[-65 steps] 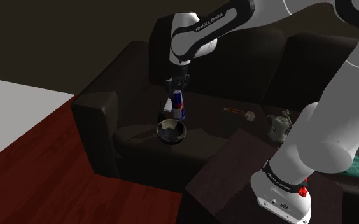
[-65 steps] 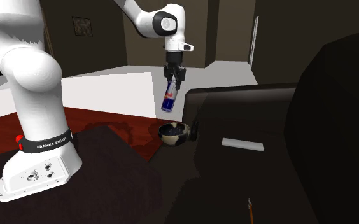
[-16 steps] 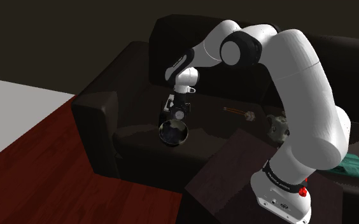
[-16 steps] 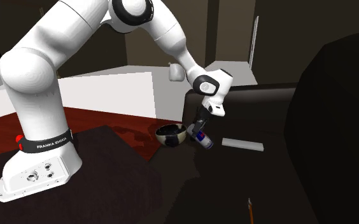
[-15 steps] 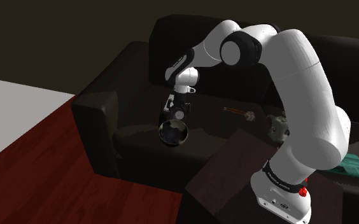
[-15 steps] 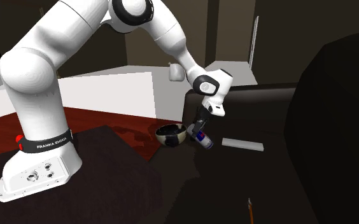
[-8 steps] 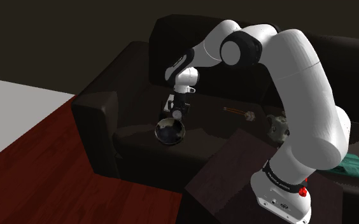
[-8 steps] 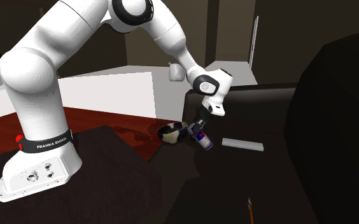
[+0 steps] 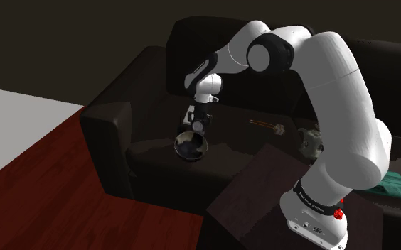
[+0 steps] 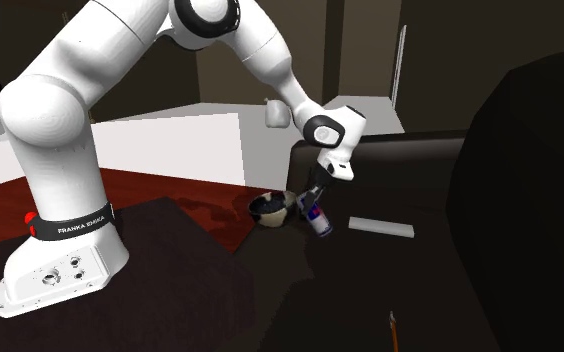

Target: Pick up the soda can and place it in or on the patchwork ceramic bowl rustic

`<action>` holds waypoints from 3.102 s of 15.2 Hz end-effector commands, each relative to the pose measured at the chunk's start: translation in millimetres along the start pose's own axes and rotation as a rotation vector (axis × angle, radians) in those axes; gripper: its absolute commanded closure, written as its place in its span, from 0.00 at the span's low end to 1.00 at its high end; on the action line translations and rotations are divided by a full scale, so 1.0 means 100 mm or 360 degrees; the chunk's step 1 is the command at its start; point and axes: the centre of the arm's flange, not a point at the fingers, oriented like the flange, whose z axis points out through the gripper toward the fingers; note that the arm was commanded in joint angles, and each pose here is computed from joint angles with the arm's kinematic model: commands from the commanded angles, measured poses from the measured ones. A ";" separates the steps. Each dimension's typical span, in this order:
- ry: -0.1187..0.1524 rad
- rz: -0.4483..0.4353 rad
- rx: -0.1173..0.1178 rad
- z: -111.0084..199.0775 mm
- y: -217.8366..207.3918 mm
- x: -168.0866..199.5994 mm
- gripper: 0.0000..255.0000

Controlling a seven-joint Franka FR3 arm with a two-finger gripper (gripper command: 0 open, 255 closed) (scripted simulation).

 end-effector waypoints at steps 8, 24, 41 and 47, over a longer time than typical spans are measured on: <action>0.0000 0.0000 -0.0001 -0.42 0.04 -0.16 1.00; 0.0000 0.0000 -0.0001 -1.21 0.12 -0.44 1.00; 0.0000 0.0000 -0.0001 -2.05 0.20 -0.75 1.00; 0.0000 0.0000 -0.0001 -2.00 0.35 -1.40 1.00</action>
